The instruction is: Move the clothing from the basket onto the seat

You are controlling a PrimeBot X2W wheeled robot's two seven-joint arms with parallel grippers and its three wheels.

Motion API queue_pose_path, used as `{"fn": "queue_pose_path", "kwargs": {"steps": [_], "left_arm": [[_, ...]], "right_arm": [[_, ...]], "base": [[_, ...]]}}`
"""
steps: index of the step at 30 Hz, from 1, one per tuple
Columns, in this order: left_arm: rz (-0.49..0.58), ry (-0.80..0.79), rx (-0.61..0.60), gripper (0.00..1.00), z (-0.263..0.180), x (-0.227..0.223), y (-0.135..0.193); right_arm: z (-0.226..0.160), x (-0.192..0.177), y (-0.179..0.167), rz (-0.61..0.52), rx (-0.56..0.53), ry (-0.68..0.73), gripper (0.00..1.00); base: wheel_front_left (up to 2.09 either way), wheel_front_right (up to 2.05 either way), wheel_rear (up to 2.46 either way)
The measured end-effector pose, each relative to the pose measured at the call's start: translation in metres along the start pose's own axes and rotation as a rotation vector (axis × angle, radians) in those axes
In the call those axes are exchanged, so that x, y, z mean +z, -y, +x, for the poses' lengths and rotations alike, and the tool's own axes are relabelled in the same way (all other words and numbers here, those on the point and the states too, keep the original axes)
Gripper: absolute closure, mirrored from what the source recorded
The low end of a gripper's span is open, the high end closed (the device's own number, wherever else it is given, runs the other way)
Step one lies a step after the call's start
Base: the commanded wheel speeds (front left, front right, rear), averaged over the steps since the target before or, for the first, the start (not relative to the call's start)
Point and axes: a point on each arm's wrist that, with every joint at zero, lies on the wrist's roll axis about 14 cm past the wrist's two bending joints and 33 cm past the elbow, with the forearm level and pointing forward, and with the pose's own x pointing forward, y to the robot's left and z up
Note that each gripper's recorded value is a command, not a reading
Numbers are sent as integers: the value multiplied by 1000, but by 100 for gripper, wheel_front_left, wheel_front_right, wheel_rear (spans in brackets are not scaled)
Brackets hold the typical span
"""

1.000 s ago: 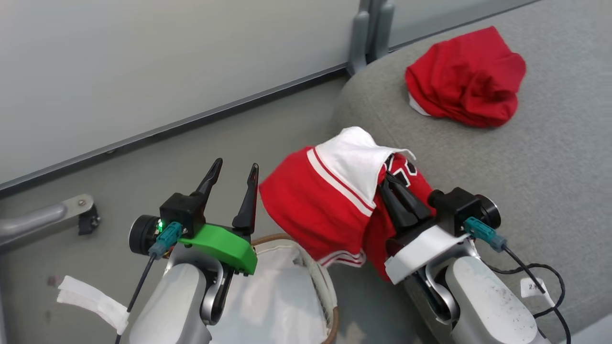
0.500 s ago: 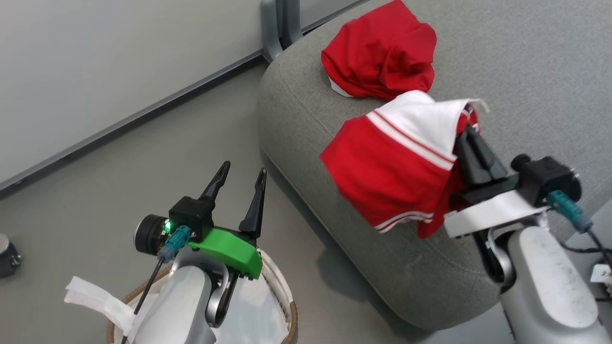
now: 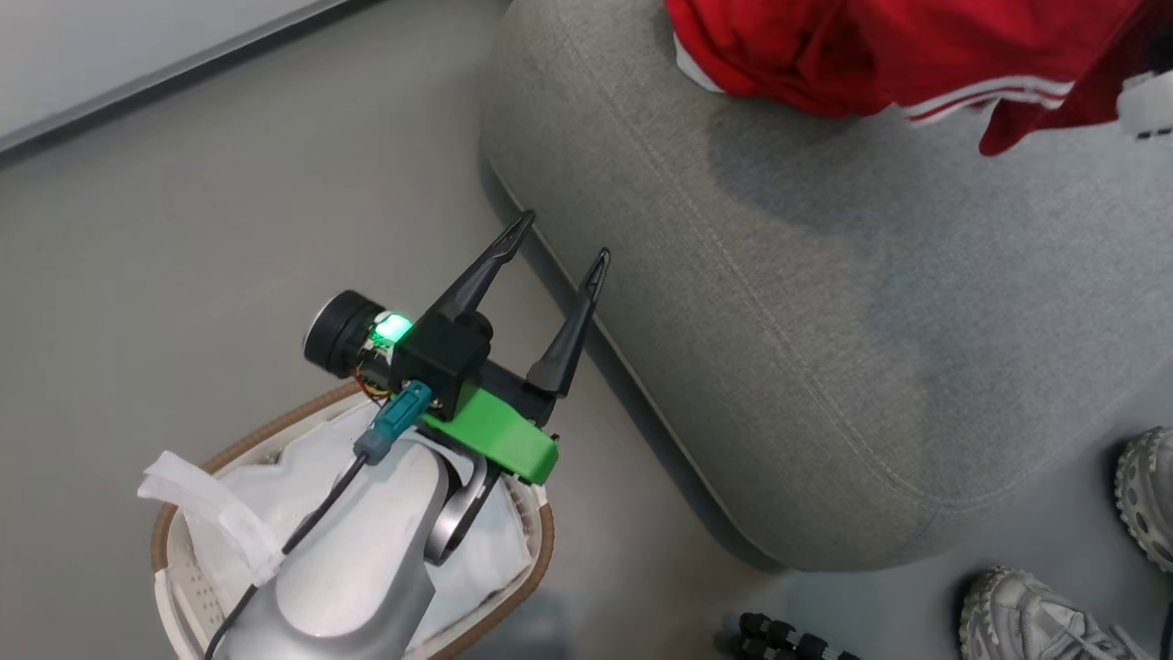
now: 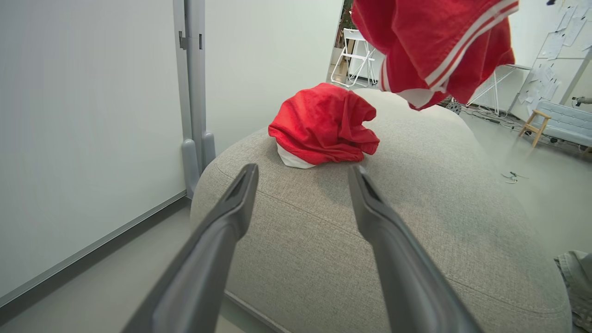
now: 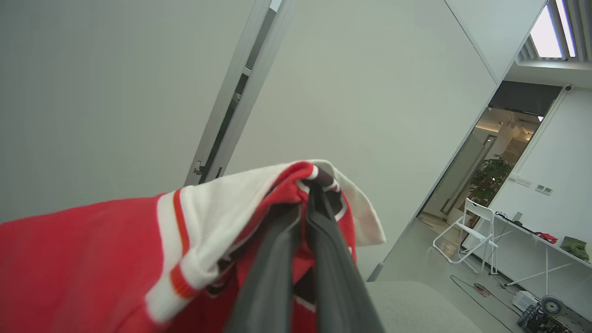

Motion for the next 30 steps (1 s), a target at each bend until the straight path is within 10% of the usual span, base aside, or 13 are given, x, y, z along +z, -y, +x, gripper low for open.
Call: {"fn": "queue_pose_path", "kwargs": {"steps": [8, 18, 19, 20, 21, 30], "left_arm": [[-17, 12, -26, 0, -3, -7, -12], [-50, -24, 87, 0, -30, -27, -54], [-52, -30, 99, 0, -33, -29, -57], [-54, -35, 107, 0, -35, -31, -58], [-57, -41, 117, 0, -37, -32, -59], [-69, -44, 170, 0, -46, -22, -50]], "right_arm": [[48, -53, -1, -22, -58, -101, 100], [15, -173, -97, 102, 30, -400, 100], [5, -182, -103, 113, 32, -430, 96], [-2, -188, -106, 118, 34, -449, 65], [-10, -192, -108, 125, 33, -467, 0], [-78, -186, -90, 195, -23, -519, 0]], "base": [[0, 0, 0], [0, 0, 0], [0, 0, 0], [0, 0, 0], [0, 0, 0], [0, 0, 0]]}}
